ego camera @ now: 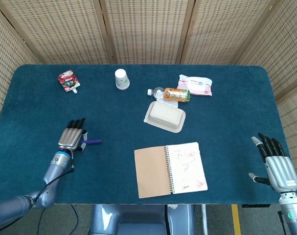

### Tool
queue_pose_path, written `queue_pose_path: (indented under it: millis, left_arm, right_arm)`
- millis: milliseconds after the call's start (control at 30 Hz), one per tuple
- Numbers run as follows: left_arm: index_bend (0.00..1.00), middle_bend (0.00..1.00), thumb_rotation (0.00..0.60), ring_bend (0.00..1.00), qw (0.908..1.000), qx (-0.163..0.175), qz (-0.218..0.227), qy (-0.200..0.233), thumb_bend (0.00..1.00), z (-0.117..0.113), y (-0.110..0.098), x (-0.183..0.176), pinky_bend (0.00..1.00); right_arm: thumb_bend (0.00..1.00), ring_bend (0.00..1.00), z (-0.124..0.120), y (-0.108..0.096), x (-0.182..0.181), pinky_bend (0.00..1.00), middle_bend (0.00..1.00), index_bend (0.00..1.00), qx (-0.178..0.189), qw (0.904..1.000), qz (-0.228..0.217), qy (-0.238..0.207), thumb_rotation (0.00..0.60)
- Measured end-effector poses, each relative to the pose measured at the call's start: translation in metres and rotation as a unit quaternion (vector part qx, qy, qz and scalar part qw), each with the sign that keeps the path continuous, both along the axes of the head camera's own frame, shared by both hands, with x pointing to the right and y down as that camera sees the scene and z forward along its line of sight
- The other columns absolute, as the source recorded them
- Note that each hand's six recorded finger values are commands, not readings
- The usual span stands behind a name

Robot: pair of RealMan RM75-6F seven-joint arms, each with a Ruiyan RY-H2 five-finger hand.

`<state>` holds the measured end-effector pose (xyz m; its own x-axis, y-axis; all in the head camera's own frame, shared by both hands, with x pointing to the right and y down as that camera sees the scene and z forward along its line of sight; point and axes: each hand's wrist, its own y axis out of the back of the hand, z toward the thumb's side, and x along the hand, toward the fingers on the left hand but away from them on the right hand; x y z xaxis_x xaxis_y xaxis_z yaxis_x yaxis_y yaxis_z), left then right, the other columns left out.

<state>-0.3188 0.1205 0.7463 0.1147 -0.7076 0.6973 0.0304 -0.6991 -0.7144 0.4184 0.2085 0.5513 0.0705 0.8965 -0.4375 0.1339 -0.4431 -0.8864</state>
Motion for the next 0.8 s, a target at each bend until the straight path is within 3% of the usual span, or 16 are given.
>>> queue_pose_path:
  millis: [233,433,633,800]
  left_arm:
    - [0.69,0.0,0.6,0.0,0.9991,0.004,-0.023,0.034,0.51,-0.011,-0.005,-0.001,0.0]
    - [0.7,0.0,0.6,0.0,0.9909,-0.006,-0.07,0.115,0.51,-0.027,-0.007,0.003,0.0]
    - [0.7,0.0,0.6,0.0,0.9651,-0.009,-0.113,0.236,0.51,-0.044,-0.006,0.016,0.0]
    - [0.69,0.0,0.6,0.0,0.9253,-0.011,-0.134,0.355,0.51,-0.059,-0.005,0.041,0.0]
  right_arm:
    - [0.0,0.0,0.001,0.0,-0.001,0.0,0.0,0.0,-0.001,1.0,-0.001,0.001,0.6]
    - [0.0,0.0,0.002,0.0,-0.003,0.0,0.0,0.0,-0.001,1.0,-0.002,-0.005,0.6]
    - [0.0,0.0,0.002,-0.002,-0.006,0.0,0.0,0.0,-0.003,0.9994,0.0,-0.034,0.6]
    - [0.0,0.0,-0.001,-0.01,-0.012,0.0,0.0,0.07,-0.007,0.9969,-0.001,-0.078,0.6]
